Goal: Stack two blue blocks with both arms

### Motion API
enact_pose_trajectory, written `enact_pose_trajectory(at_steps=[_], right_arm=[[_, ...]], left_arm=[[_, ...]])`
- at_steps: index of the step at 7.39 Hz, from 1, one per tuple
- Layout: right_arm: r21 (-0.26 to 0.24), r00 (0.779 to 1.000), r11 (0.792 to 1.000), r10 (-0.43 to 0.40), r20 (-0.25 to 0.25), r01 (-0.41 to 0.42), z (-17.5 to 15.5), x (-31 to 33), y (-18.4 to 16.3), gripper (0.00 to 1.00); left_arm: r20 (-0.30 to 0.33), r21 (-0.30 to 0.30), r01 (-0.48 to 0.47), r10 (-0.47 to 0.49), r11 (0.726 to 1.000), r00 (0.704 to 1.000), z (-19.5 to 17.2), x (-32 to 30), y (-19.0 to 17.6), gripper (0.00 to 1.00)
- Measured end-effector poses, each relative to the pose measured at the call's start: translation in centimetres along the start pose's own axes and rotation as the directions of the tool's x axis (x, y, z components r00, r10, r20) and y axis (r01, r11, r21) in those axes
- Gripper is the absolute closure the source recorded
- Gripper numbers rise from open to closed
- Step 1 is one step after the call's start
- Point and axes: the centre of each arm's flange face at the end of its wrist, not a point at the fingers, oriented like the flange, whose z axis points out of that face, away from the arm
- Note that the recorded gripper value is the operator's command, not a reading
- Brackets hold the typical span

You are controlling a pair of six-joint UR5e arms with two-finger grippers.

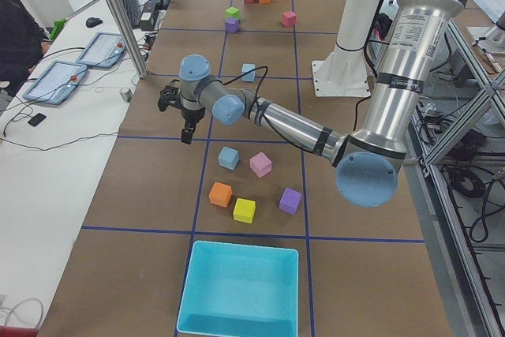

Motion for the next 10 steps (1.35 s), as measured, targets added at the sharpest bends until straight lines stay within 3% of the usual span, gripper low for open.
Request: enact_pose_trajectory(at_steps=[3, 5, 7, 10], right_arm=[[0.012, 0.999, 1.000, -0.006, -0.032, 0.007, -4.1, 8.7, 2.0, 0.00], [-0.034, 0.996, 0.998, -0.052, -0.068, 0.049, -5.7, 12.5, 6.8, 0.00], [-0.078, 0.991, 0.992, -0.105, -0.087, 0.098, -3.8, 16.7, 11.5, 0.00], [-0.083, 0.986, 0.988, -0.139, -0.092, 0.131, -1.1, 21.5, 17.0, 0.00]], left_arm=[[0.008, -0.058, -0.194, 0.195, 0.979, 0.981, 4.2, 2.6, 1.6, 0.02], [0.001, -0.087, -0.239, 0.240, 0.967, 0.971, 5.7, 3.1, 2.6, 0.02], [-0.004, -0.099, -0.256, 0.257, 0.962, 0.966, 6.5, 2.9, 3.5, 0.02], [-0.009, -0.105, -0.265, 0.266, 0.958, 0.964, 7.1, 2.2, 4.4, 0.02]])
